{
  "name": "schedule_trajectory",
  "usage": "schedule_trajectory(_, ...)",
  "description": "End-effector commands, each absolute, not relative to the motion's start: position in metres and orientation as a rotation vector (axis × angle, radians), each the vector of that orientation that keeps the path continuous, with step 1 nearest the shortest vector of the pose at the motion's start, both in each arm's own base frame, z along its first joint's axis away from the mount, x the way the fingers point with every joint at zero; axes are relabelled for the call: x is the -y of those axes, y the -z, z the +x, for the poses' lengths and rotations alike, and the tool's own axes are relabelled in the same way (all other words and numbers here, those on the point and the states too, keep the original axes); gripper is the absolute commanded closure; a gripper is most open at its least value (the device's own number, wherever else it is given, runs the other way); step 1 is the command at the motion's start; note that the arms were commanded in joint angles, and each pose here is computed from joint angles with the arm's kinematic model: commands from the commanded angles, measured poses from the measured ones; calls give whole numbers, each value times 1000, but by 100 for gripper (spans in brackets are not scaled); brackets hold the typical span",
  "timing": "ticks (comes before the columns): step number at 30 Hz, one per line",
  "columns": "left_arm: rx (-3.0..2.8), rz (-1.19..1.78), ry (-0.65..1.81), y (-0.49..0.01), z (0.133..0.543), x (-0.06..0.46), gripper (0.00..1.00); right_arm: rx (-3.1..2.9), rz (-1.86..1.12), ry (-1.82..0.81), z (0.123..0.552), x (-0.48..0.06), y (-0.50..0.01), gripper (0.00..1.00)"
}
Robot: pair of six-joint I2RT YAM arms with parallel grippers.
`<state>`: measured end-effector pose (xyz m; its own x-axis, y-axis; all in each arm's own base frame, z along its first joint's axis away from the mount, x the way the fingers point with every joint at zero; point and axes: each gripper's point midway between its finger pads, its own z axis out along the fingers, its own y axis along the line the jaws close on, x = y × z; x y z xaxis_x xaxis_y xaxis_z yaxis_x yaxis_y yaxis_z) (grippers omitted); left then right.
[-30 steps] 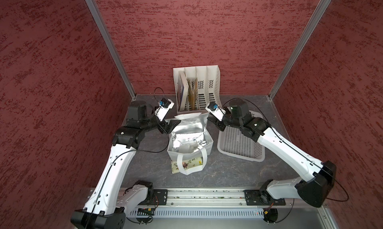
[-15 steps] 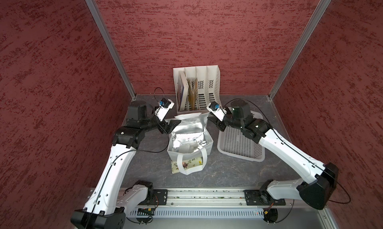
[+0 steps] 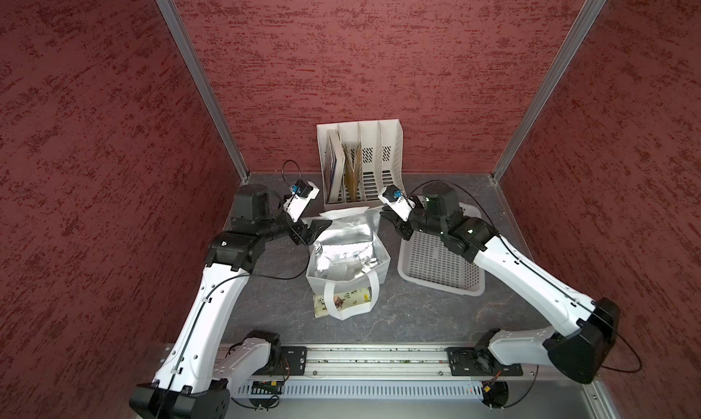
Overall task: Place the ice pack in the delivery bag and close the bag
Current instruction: Tear off the adhesive seal from the delivery bag.
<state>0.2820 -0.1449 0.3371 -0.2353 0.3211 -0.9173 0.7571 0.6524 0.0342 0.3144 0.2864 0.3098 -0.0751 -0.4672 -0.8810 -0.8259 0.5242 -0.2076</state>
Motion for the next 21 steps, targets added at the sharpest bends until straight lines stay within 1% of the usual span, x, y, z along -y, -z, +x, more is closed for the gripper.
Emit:
schedule_trajectory(1, -1785, 859, 531, -352, 281, 147, 17, -1703, -1065, -448, 317, -287, -317, 84)
schedule_trajectory(4, -1783, 858, 534, -353, 281, 147, 17, -1716, -1049, -439, 322, -289, -317, 88)
schedule_trajectory(7, -1781, 856, 534, -354, 281, 147, 17, -1725, -1049, -448, 323, -292, -316, 98)
schedule_trajectory(8, -1781, 853, 530, -355, 281, 146, 17, -1723, -1053, -459, 322, -293, -317, 100)
schedule_trajectory(12, -1779, 806, 510, -366, 284, 142, 17, -1699, -1099, -532, 304, -303, -322, 100)
schedule_trajectory(15, -1771, 716, 456, -385, 292, 132, 16, -1659, -1158, -618, 279, -320, -332, 100)
schedule_trajectory(16, -1768, 670, 433, -394, 295, 127, 14, -1638, -1183, -650, 269, -326, -338, 100)
schedule_trajectory(17, -1765, 621, 394, -402, 299, 119, 4, -1610, -1210, -684, 257, -336, -346, 100)
schedule_trajectory(18, -1767, 558, 359, -410, 304, 111, 1, -1585, -1236, -716, 246, -346, -353, 100)
schedule_trajectory(21, -1748, 366, 230, -434, 314, 79, 0, -1512, -1297, -829, 217, -379, -379, 100)
